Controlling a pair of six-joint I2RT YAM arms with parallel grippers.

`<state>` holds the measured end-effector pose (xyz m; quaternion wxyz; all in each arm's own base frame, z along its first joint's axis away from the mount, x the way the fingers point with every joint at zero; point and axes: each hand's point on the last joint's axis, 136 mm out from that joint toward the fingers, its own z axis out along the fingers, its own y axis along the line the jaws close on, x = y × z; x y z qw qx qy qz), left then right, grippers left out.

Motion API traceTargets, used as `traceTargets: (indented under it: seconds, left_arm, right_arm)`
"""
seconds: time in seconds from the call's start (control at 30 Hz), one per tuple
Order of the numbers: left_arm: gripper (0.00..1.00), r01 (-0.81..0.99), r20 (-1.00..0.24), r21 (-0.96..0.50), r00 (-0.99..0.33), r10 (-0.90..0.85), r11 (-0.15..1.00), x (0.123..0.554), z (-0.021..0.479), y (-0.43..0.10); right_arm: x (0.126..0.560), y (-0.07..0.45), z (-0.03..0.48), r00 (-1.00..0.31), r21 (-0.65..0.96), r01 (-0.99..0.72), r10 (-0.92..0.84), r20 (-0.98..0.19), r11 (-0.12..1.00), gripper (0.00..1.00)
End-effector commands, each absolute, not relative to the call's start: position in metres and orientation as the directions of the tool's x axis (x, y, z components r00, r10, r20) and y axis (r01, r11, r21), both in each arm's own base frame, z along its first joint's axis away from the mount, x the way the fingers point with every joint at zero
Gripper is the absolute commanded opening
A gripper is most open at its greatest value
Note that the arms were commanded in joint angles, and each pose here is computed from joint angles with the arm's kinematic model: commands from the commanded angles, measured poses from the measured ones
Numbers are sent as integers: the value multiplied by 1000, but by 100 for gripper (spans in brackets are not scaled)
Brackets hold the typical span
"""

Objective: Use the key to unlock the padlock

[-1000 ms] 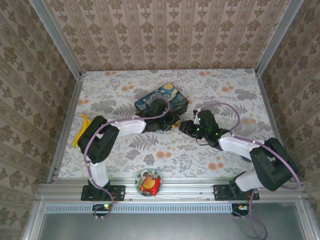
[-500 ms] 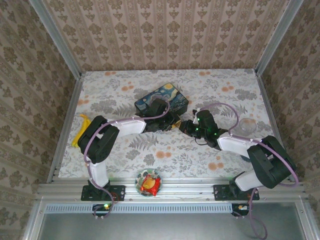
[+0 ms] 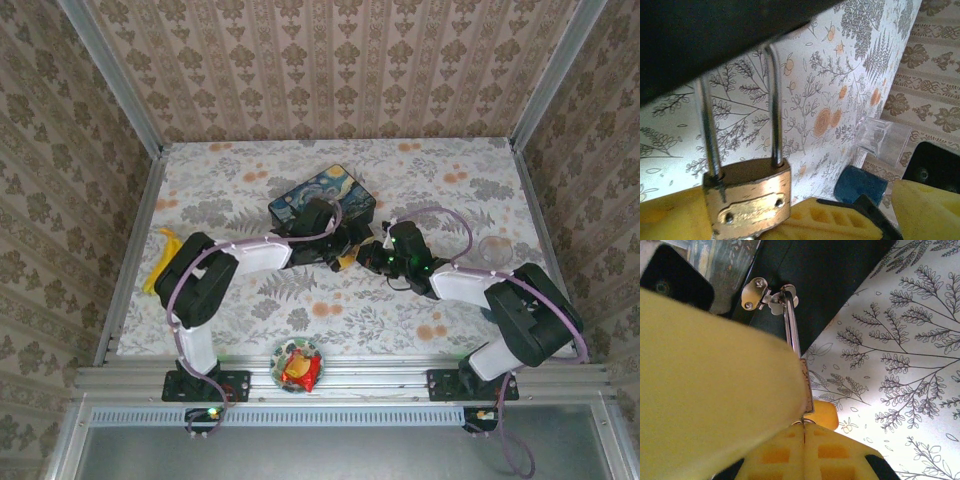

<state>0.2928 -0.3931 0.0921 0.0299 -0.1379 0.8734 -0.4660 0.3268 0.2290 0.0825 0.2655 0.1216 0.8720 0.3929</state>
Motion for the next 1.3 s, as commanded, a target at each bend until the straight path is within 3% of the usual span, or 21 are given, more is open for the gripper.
traceTargets:
  seconds: [0.0, 0.3, 0.47, 0.7, 1.0, 1.27]
  left_arm:
    - [89, -246, 91, -771, -956, -280, 588, 280, 76, -371]
    - [84, -181, -50, -726, -948, -314, 664, 292, 65, -347]
    - [78, -114, -118, -770, -941, -317, 627, 306, 75, -355]
    - [60, -79, -143, -792, -940, -310, 605, 312, 78, -362]
    - [54, -68, -152, -806, -937, -316, 588, 317, 74, -366]
    - [42, -40, -183, -815, -929, -322, 578, 322, 76, -368]
  right_arm:
    - [345, 230, 101, -781, 759, -26, 461, -422, 651, 0]
    - [348, 232, 103, -779, 769, -23, 471, -414, 638, 0]
    - [348, 234, 102, -782, 775, -20, 473, -405, 631, 0]
    - [350, 236, 103, -784, 778, -22, 472, -403, 628, 0]
    - [352, 237, 102, -785, 783, -21, 475, -399, 622, 0]
    - [354, 240, 100, -786, 791, -16, 481, -388, 612, 0]
